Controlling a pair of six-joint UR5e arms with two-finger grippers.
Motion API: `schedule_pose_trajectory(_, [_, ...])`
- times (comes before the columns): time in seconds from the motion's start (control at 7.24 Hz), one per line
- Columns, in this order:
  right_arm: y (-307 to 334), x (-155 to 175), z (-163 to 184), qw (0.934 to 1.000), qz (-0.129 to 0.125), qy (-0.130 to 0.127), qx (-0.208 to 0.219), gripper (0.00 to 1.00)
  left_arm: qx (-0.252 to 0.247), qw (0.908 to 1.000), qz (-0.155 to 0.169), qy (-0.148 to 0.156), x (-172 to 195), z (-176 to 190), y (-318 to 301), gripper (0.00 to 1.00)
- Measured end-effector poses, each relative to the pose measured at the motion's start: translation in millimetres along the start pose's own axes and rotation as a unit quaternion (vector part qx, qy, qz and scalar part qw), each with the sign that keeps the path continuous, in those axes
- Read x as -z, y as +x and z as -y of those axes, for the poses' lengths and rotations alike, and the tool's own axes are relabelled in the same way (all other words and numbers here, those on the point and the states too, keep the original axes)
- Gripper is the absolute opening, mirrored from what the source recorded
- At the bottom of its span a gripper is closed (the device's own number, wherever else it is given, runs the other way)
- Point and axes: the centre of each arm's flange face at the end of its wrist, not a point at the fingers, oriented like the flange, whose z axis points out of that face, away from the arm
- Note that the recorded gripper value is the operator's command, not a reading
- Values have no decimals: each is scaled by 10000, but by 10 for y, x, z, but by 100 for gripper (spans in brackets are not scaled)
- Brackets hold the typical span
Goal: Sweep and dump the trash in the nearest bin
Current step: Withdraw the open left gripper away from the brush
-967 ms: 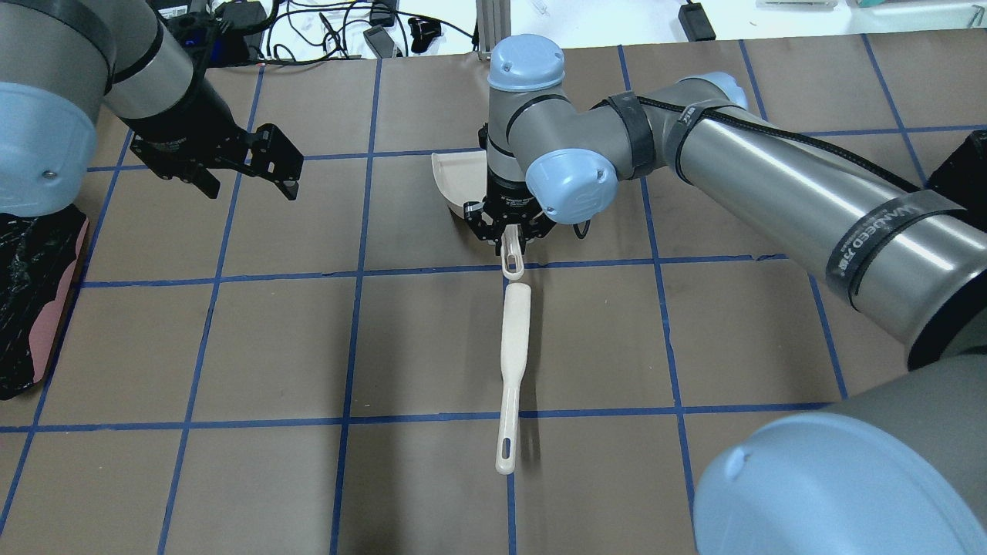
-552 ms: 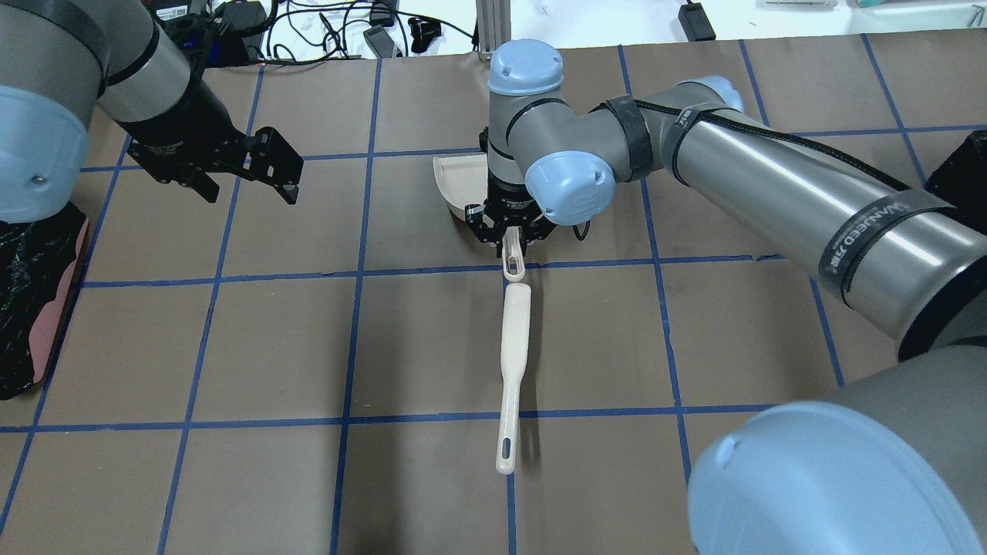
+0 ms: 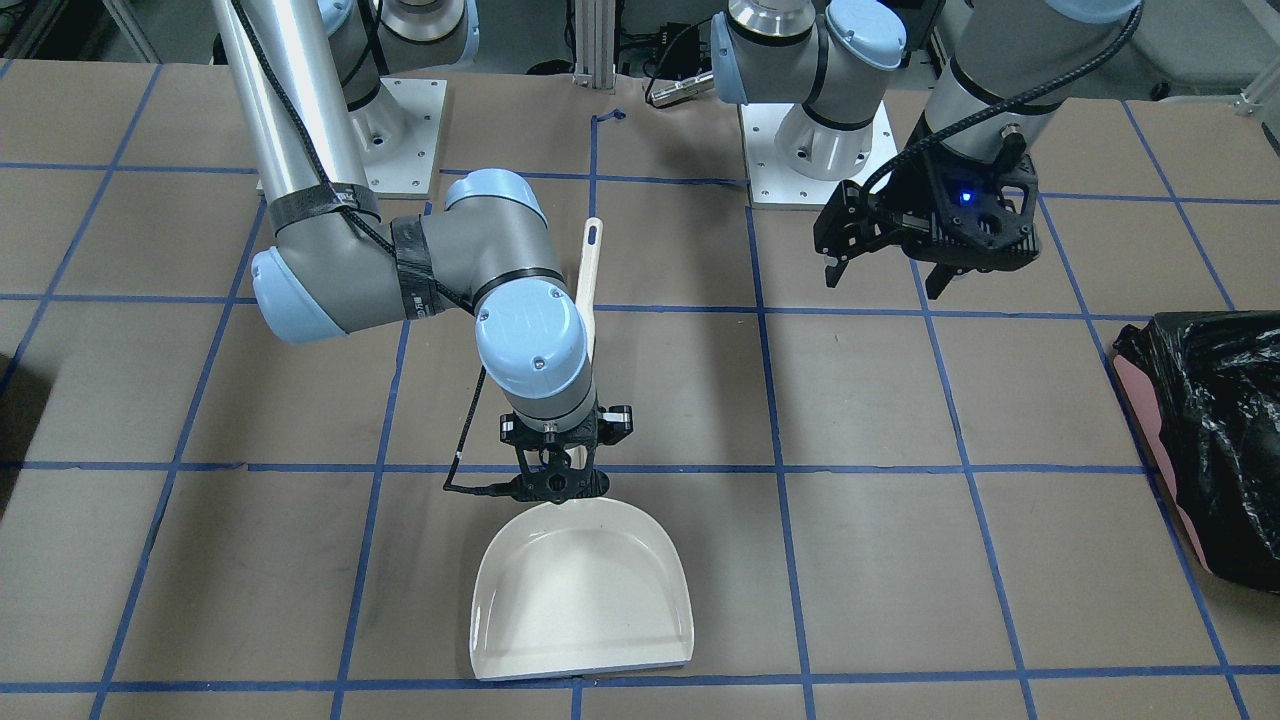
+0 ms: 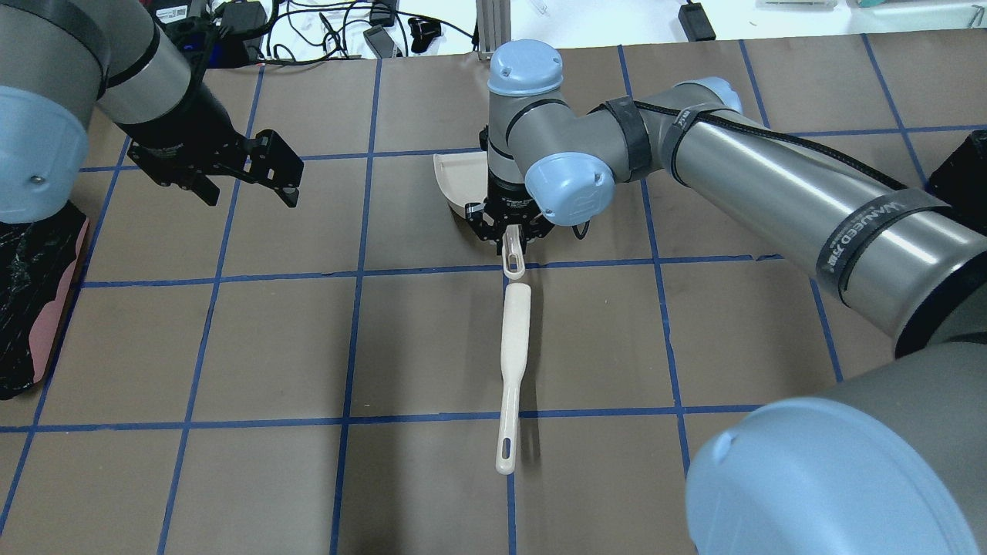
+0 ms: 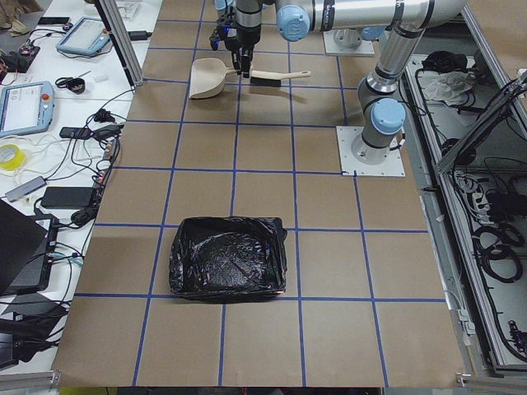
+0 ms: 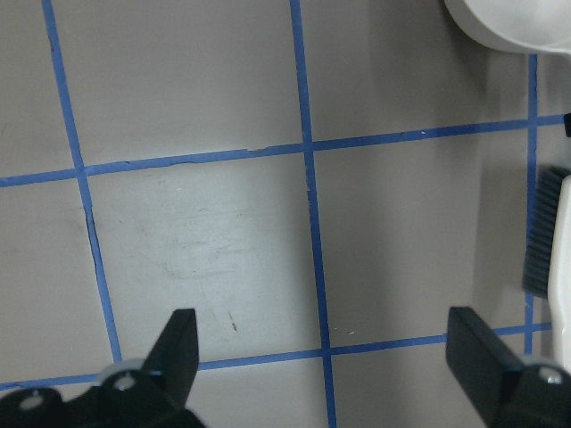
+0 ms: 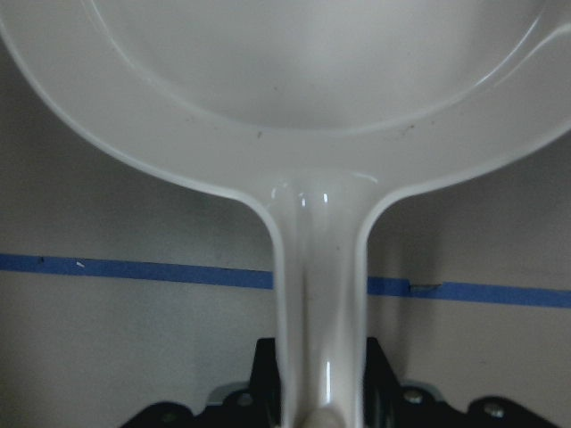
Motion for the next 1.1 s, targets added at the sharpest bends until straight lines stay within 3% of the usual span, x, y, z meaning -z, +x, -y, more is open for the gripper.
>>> schedule_pose_trajectory(0.55, [15,-26,-15,10000,-47,-33,-53,0,24,10000,-16,38,148,-52,25,100])
schedule_pose_trajectory(0.97, [23,-45,-29,9999,-64,-60,-73,0,-67,9995,-66,-291,165,-235,38,100])
schedule_pose_trajectory(1.1, [21,-45,-29,9999,-55,-58,-75,8,-88,9994,-75,-336,158,-250,27,100])
